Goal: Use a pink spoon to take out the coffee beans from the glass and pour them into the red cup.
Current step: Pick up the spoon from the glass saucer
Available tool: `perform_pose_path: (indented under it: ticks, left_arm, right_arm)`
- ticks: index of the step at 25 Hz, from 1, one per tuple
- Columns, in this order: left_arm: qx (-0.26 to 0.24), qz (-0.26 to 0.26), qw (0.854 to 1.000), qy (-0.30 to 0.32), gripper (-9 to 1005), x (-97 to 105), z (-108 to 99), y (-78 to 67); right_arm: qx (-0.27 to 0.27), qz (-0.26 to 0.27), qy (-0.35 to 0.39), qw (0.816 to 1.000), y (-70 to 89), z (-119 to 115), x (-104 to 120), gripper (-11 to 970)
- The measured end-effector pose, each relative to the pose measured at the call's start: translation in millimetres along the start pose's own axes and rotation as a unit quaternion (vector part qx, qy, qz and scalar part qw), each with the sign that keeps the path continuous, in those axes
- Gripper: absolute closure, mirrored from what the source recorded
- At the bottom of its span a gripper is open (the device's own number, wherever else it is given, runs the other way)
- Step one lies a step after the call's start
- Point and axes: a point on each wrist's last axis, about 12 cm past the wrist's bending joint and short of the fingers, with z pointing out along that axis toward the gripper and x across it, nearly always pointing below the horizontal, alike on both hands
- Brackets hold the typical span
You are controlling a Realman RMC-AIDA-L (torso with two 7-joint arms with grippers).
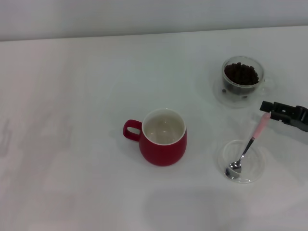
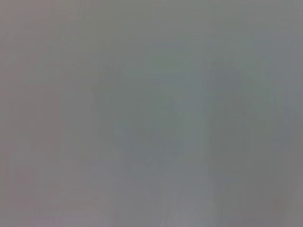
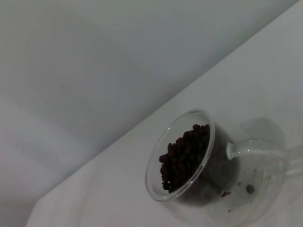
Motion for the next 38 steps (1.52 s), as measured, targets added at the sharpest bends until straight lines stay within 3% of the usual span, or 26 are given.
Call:
perform_pose_path:
  ticks: [21,27,38]
  left_arm:
    - [-0.016,0.015,1.000,-0.001,521,-2,3,9.6]
    - [-0.018,0.016,1.000,0.001,520,-2,1,10.3]
    - [-0.020,0.016,1.000,0.004,520,-1,-2,10.7]
  right_arm:
    - [-0.003,0.002,0.027,1.000,3.9,15,10,236]
    - [-0.005,0.001,0.027,1.000,4.6,17,14,441]
    - [-0.004,-0.002,0.028,1.000,4.6,18,15,577]
